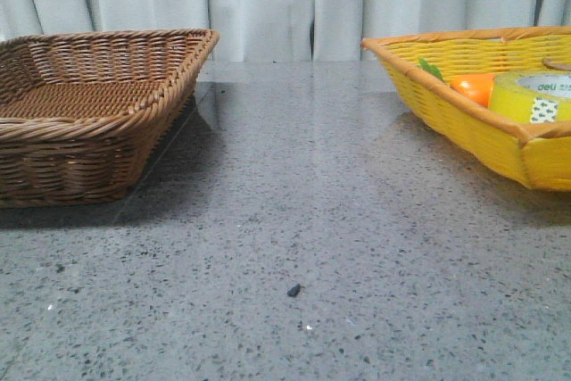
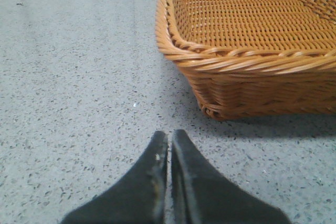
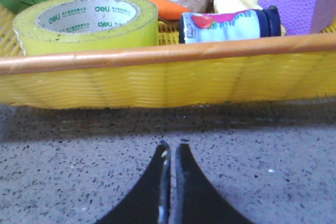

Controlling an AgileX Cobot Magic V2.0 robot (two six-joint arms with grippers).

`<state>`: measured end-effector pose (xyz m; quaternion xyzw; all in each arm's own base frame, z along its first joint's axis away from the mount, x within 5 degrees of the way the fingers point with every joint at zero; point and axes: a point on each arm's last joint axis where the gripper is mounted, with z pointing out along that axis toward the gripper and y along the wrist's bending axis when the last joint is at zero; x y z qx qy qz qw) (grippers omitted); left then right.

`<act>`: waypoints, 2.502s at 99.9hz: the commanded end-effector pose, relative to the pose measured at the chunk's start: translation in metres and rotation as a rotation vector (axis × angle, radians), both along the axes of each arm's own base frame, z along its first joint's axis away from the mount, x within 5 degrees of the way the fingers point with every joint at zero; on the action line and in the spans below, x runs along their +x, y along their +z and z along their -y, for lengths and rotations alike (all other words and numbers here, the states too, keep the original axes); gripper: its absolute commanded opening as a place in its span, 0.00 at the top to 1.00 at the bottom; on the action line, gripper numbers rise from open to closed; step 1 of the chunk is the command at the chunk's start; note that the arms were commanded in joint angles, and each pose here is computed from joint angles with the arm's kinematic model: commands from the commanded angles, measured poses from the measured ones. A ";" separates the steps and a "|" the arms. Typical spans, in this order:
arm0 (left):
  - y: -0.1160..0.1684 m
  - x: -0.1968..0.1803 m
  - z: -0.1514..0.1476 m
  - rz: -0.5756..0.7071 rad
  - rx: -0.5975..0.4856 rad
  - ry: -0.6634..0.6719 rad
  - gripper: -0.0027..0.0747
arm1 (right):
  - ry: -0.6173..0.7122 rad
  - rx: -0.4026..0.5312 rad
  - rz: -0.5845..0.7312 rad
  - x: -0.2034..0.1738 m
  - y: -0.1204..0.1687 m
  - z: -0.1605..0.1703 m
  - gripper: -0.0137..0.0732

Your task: Transfer tape with both arms

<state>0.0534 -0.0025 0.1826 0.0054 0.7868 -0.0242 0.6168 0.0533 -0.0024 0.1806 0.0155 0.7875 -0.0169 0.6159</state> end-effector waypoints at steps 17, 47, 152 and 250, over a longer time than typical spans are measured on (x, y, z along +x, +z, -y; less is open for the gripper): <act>0.003 0.000 0.000 0.074 -0.023 0.005 0.99 | -0.006 -0.018 0.014 0.000 -0.005 0.001 0.91; 0.003 0.000 0.000 0.074 -0.023 0.005 0.99 | -0.006 -0.018 0.014 0.000 -0.005 0.001 0.91; 0.005 0.000 0.000 0.091 -0.024 0.005 0.99 | -0.006 -0.018 0.014 0.000 -0.005 0.001 0.91; 0.027 0.000 0.000 0.332 -0.037 0.006 0.99 | -0.009 -0.037 0.366 0.001 0.029 0.001 0.91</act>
